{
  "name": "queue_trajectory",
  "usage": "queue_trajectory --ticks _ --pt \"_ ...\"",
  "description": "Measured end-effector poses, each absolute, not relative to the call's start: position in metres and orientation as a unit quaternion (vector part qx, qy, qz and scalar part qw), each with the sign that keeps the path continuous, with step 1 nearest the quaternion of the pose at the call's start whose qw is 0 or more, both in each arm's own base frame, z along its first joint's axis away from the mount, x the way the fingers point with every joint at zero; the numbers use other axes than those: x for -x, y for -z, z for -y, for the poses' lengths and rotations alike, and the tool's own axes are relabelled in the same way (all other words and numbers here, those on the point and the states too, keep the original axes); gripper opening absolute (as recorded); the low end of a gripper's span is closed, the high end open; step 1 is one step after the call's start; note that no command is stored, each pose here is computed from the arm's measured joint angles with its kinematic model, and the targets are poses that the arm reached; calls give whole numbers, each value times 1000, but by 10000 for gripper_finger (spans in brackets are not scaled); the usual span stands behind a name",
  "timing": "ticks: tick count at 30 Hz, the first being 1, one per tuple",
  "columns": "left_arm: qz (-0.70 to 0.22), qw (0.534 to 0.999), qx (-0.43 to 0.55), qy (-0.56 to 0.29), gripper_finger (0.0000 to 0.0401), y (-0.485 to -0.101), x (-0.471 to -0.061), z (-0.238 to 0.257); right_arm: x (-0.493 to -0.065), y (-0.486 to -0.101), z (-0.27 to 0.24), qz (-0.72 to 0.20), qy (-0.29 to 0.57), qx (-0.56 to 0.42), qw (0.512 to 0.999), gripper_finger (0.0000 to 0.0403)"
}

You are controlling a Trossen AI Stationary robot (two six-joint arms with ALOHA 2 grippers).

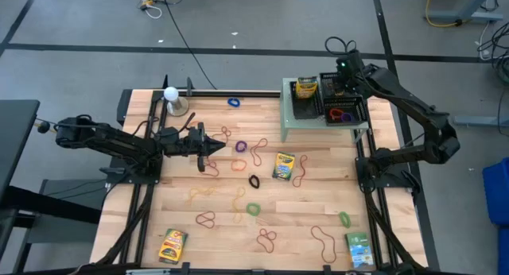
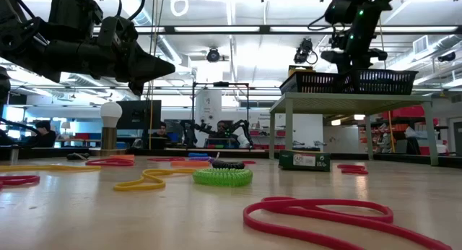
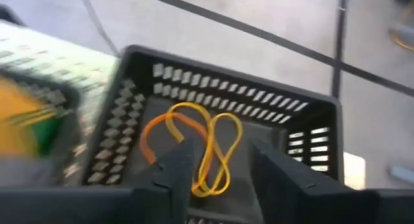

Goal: Pick & Place Office Desk Supplies
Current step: Put the red rubber band into the top right black bin on the shelf

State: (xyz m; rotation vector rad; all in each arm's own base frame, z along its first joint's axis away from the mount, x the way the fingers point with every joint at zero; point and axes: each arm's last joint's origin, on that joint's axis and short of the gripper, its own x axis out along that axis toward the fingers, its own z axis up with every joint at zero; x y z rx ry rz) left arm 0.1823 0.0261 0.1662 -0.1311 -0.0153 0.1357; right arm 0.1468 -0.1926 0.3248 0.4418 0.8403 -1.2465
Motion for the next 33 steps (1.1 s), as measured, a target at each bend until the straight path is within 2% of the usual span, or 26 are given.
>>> queue_trajectory --ticks 3,6,12,14,16,22,27,33 --pt "3 997 65 -49 23 -166 -182 -25 -146 -336 176 -360 527 -202 743 168" --pt "-3 997 60 -40 23 -165 -182 -25 -148 -352 148 -335 500 -173 779 150" --pt "-20 997 61 -42 23 -161 -182 -25 -158 -372 85 -292 430 -113 847 59" --pt "-22 997 65 -45 23 -161 -182 -25 -168 -370 66 -283 402 -96 865 25" --pt "-21 996 75 -47 23 -161 -183 -25 -179 -360 48 -278 365 -78 885 8" --pt "-20 994 97 -44 23 -161 -183 -25 -209 -307 2 -222 265 -54 937 24" --pt "-35 994 103 -27 22 -160 -184 -24 -215 -280 -31 -157 191 -22 969 10" --pt "-123 984 128 -22 25 -166 -200 -25 -213 -262 -46 -106 148 1 983 4"
